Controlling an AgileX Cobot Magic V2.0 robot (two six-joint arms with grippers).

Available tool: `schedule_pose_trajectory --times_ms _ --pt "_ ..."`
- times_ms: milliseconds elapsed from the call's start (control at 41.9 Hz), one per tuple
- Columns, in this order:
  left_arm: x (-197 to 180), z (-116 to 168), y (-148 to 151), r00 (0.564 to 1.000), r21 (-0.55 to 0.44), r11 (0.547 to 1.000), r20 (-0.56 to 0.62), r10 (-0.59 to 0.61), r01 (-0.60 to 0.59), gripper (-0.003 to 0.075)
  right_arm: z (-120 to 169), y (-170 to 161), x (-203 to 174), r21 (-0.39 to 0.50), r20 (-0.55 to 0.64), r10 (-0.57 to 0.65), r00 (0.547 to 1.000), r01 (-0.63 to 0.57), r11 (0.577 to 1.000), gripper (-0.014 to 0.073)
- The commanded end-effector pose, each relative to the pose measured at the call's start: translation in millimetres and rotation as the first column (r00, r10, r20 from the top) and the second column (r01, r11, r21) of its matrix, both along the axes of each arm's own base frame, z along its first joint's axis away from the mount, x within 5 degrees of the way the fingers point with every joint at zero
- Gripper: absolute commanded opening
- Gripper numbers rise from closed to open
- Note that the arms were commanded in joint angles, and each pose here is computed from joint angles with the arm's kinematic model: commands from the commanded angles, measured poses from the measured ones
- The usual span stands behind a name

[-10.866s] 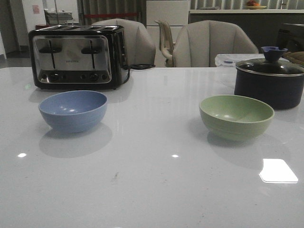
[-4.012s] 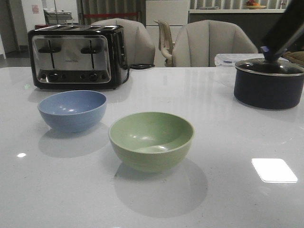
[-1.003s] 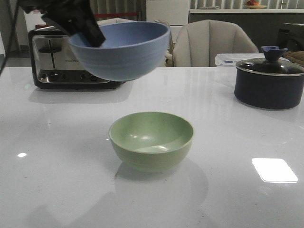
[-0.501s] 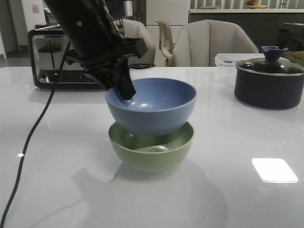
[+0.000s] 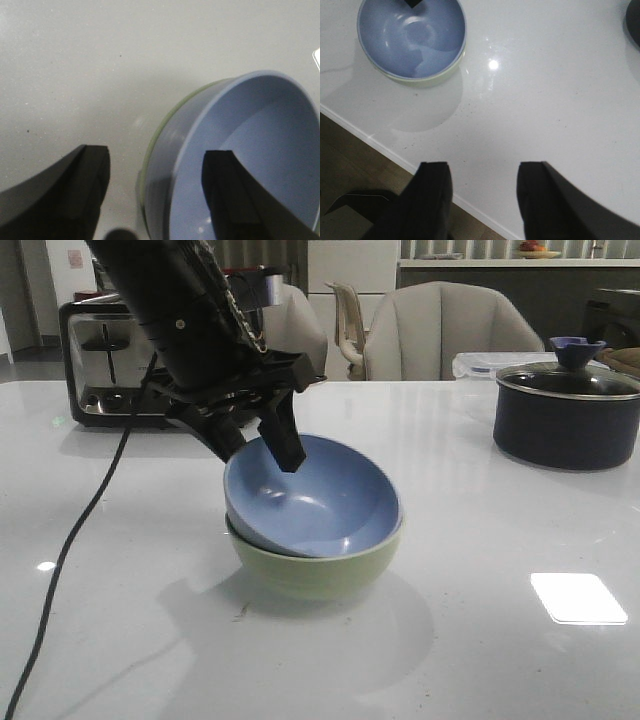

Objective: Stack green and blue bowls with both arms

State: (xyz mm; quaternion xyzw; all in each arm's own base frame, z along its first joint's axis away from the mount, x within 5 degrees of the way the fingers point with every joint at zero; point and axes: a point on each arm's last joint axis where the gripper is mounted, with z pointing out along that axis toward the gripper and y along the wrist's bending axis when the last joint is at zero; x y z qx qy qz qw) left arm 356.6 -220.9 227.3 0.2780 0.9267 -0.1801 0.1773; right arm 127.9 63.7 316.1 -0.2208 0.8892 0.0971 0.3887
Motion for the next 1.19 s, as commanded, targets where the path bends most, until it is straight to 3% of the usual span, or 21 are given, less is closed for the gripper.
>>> schedule_pose_trajectory --times_ms 0,310,454,669,860,1027,1170 --pt "-7.5 51.0 0.3 0.992 -0.083 0.997 0.126 0.011 0.0 0.0512 13.8 0.5 3.2 0.027 0.09 0.0 0.996 -0.002 1.0 0.0432" --pt "-62.8 135.6 23.8 0.962 -0.129 0.988 0.268 -0.049 0.086 0.0512 13.8 0.5 3.2 0.027 0.09 0.0 0.996 -0.002 1.0 0.0432" --pt "-102.5 153.0 38.4 0.947 -0.137 0.984 0.313 -0.067 0.115 0.0512 13.8 0.5 3.2 0.027 0.09 0.0 0.996 -0.002 1.0 0.0432" --pt "-156.8 150.0 75.2 0.933 -0.083 0.99 0.352 -0.076 0.112 0.0512 13.8 0.5 3.2 0.027 0.09 0.0 0.996 -0.002 1.0 0.0432" --pt "-203.5 142.9 121.3 0.914 -0.059 0.995 0.394 0.094 -0.077 0.0512 13.8 0.5 3.2 0.027 0.09 0.0 0.996 -0.002 1.0 0.0432" --pt "-241.5 136.6 155.7 0.861 -0.113 0.971 0.45 0.239 -0.21 0.0512 13.8 0.5 3.2 0.027 0.09 0.0 0.996 -0.002 1.0 0.0432" --pt "-267.1 129.8 170.5 0.839 -0.171 0.963 0.474 0.267 -0.21 0.0512 13.8 0.5 3.2 0.027 0.09 0.0 0.996 -0.002 1.0 0.0432"
